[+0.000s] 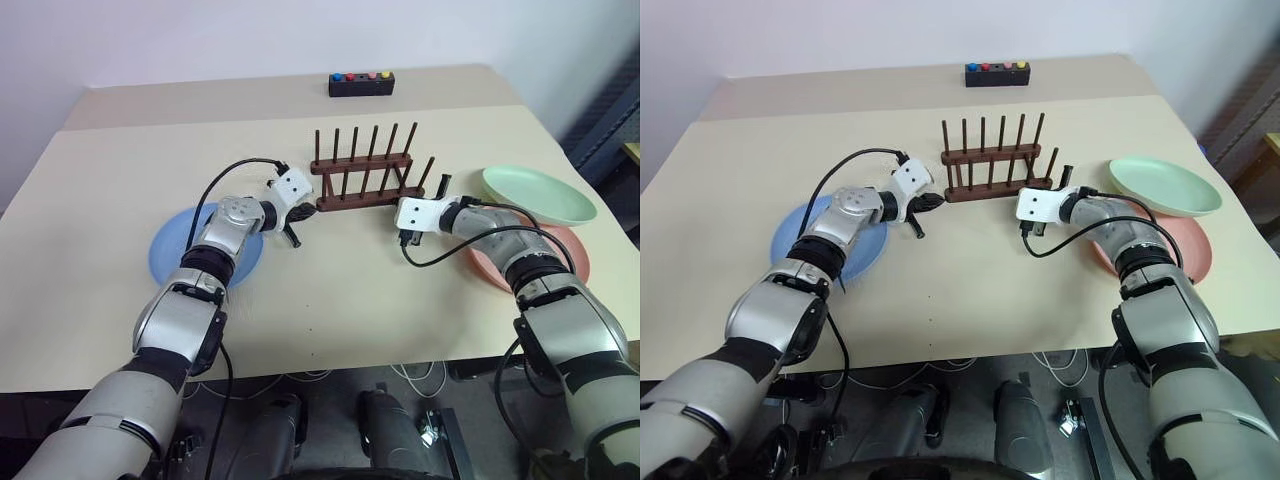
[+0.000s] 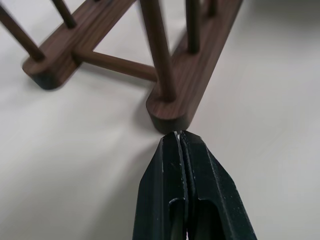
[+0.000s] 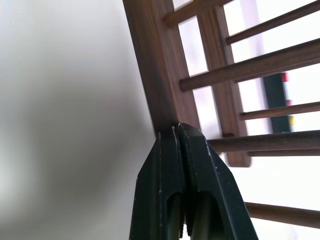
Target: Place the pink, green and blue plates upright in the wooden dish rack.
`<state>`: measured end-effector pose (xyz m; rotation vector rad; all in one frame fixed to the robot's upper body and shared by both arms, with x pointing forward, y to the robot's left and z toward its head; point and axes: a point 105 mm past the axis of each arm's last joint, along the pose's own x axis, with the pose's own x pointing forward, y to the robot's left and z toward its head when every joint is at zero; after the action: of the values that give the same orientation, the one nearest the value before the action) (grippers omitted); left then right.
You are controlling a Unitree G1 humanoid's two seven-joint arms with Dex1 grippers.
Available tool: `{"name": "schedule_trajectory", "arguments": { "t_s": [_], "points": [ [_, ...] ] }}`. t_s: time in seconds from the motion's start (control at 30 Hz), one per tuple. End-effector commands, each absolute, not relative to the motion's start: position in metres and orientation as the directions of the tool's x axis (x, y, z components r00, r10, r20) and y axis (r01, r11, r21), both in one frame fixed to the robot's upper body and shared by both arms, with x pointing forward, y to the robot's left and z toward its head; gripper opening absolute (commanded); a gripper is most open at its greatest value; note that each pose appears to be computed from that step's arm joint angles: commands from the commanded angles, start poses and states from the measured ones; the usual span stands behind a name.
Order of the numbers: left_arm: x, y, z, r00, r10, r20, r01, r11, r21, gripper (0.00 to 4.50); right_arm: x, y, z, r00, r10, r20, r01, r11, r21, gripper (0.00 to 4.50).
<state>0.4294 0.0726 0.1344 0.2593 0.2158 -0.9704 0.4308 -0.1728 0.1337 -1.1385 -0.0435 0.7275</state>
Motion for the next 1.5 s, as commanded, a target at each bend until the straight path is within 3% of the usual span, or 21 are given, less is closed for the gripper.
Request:
{"name": "schedule_trajectory", "arguments": {
  "t_s": [0.03, 0.07, 0.2, 0.27, 0.3, 0.47, 0.57, 0.67, 0.8, 0.9, 0.97, 1.1, 1.37, 1.5],
  "points": [
    [0.408, 0.079, 0.182, 0.411, -0.901, -0.14, 0.911, 0.411, 0.029, 0.53, 0.423, -0.184, 0.166, 0.724, 0.625, -0.292, -0.575, 0.312, -0.756, 0.88],
    [0.4, 0.084, 0.188, 0.389, -0.912, -0.126, 0.921, 0.388, 0.033, 0.82, 0.419, -0.185, 0.172, 0.713, 0.644, -0.277, -0.584, 0.328, -0.742, 1.33],
    [0.37, 0.104, 0.204, 0.32, -0.942, -0.099, 0.947, 0.322, -0.008, 2.9, 0.405, -0.182, 0.21, 0.693, 0.718, -0.068, -0.589, 0.509, -0.628, 3.47],
    [0.36, 0.114, 0.207, 0.308, -0.945, -0.11, 0.95, 0.313, -0.022, 3.79, 0.396, -0.185, 0.215, 0.687, 0.726, -0.033, -0.617, 0.558, -0.555, 4.37],
    [0.358, 0.118, 0.207, 0.314, -0.943, -0.114, 0.948, 0.319, -0.022, 4.43, 0.391, -0.188, 0.215, 0.693, 0.72, -0.037, -0.626, 0.575, -0.527, 4.5],
    [0.342, 0.123, 0.214, 0.276, -0.957, -0.093, 0.959, 0.28, -0.033, 4.47, 0.365, -0.203, 0.228, 0.702, 0.711, -0.045, -0.652, 0.615, -0.443, 4.5],
    [0.332, 0.12, 0.222, 0.241, -0.97, -0.042, 0.97, 0.242, -0.013, 4.47, 0.364, -0.227, 0.238, 0.785, 0.618, -0.024, -0.547, 0.675, -0.495, 4.5],
    [0.316, 0.12, 0.227, 0.194, -0.981, -0.01, 0.977, 0.192, 0.088, 4.47, 0.353, -0.256, 0.218, 0.841, 0.519, -0.153, -0.531, 0.737, -0.419, 4.5],
    [0.311, 0.125, 0.221, 0.181, -0.983, -0.025, 0.979, 0.178, 0.099, 4.47, 0.325, -0.267, 0.201, 0.814, 0.504, -0.288, -0.576, 0.765, -0.288, 4.5],
    [0.314, 0.127, 0.217, 0.187, -0.981, -0.046, 0.978, 0.182, 0.102, 4.47, 0.303, -0.284, 0.182, 0.766, 0.408, -0.496, -0.545, 0.822, -0.165, 4.5],
    [0.316, 0.126, 0.219, 0.186, -0.982, -0.037, 0.978, 0.181, 0.103, 4.47, 0.295, -0.295, 0.179, 0.755, 0.309, -0.579, -0.493, 0.849, -0.19, 4.5],
    [0.318, 0.12, 0.217, 0.162, -0.986, -0.036, 0.983, 0.159, 0.089, 4.47, 0.283, -0.29, 0.177, 0.712, 0.348, -0.609, -0.56, 0.805, -0.194, 4.5],
    [0.323, 0.114, 0.219, 0.163, -0.986, -0.03, 0.981, 0.159, 0.113, 4.47, 0.267, -0.292, 0.14, 0.607, 0.325, -0.725, -0.59, 0.796, -0.137, 4.5],
    [0.323, 0.117, 0.219, 0.176, -0.984, -0.036, 0.978, 0.171, 0.117, 4.5, 0.27, -0.302, 0.129, 0.598, 0.257, -0.759, -0.596, 0.776, -0.208, 3.29]
  ]
}}
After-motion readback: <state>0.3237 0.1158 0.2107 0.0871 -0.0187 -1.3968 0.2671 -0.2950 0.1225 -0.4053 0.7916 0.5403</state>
